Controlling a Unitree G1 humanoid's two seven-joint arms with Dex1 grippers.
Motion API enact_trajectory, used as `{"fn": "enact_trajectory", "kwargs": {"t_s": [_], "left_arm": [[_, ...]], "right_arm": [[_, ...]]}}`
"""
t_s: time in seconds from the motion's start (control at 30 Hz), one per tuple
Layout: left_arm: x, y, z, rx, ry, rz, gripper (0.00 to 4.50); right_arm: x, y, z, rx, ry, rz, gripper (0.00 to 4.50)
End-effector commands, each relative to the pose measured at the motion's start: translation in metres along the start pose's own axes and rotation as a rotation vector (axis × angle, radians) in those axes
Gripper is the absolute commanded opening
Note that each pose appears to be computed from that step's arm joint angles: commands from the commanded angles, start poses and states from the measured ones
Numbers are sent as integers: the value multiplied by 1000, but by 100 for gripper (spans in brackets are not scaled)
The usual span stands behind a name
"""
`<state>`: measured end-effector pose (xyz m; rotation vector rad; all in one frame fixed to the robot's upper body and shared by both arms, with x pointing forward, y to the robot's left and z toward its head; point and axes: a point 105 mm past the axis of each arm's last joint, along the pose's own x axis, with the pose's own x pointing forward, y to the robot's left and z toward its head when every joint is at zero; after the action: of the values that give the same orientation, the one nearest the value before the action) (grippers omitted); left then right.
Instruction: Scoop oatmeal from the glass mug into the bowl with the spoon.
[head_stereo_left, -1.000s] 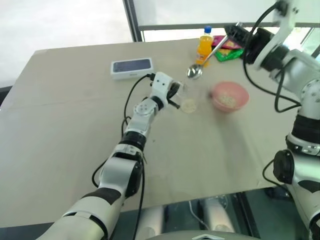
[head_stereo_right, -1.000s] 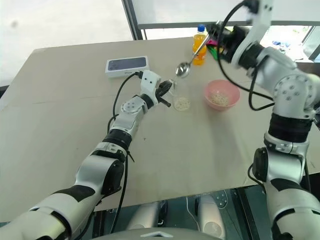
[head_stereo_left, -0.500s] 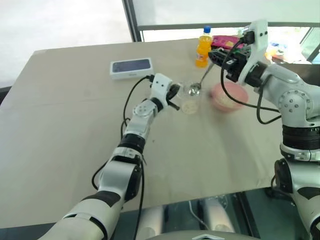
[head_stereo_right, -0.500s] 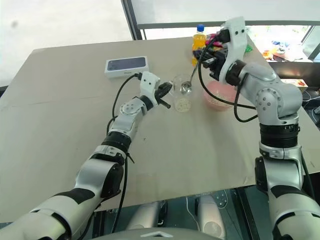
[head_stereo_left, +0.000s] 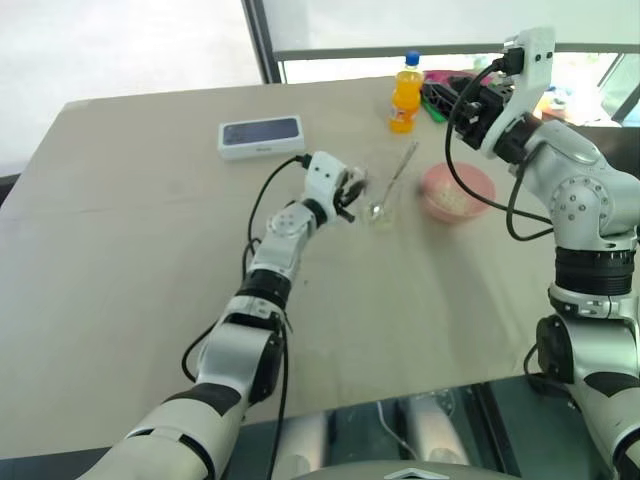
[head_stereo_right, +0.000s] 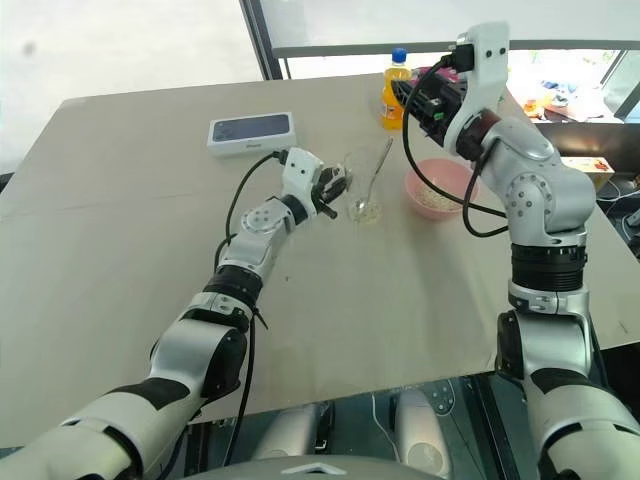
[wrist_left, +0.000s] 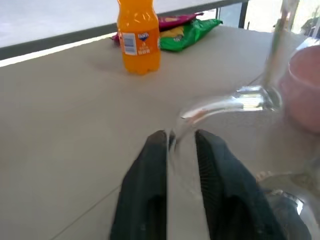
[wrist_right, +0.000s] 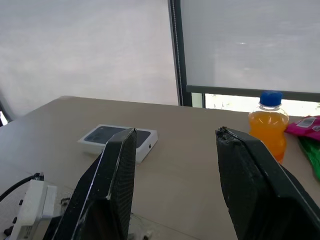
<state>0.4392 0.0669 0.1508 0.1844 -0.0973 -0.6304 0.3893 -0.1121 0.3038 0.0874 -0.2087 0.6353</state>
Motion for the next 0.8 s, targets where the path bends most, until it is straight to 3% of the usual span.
{"fn": "enact_trajectory", "kwargs": {"t_s": [0.03, 0.23, 0.5, 0.57, 0.67, 0.7, 0.73, 0.8], "left_arm": [[-3, 3, 16, 32, -50, -3, 185], [-22, 6, 26, 57, -75, -29, 185], [-82, 7, 43, 39, -96, -49, 185], [-104, 6, 46, 18, -104, -25, 193], [-134, -1, 47, -6, -91, 11, 279], [-143, -3, 45, -14, -77, 29, 305], [-152, -5, 40, -20, -61, 53, 366], [-174, -6, 24, -73, -11, 126, 438]], "right_arm": [[-6, -3, 21, -19, -85, -29, 252], [-14, -11, 23, -27, -96, -60, 252], [-55, -22, -1, 7, -29, -82, 252], [-68, -17, -9, -8, -13, -63, 303], [-88, -14, -27, 105, 13, -56, 430], [-96, -16, -36, 135, 39, -72, 450], [-105, -19, -48, 119, 70, -96, 450], [-123, -19, -70, 119, 119, -107, 450]]}}
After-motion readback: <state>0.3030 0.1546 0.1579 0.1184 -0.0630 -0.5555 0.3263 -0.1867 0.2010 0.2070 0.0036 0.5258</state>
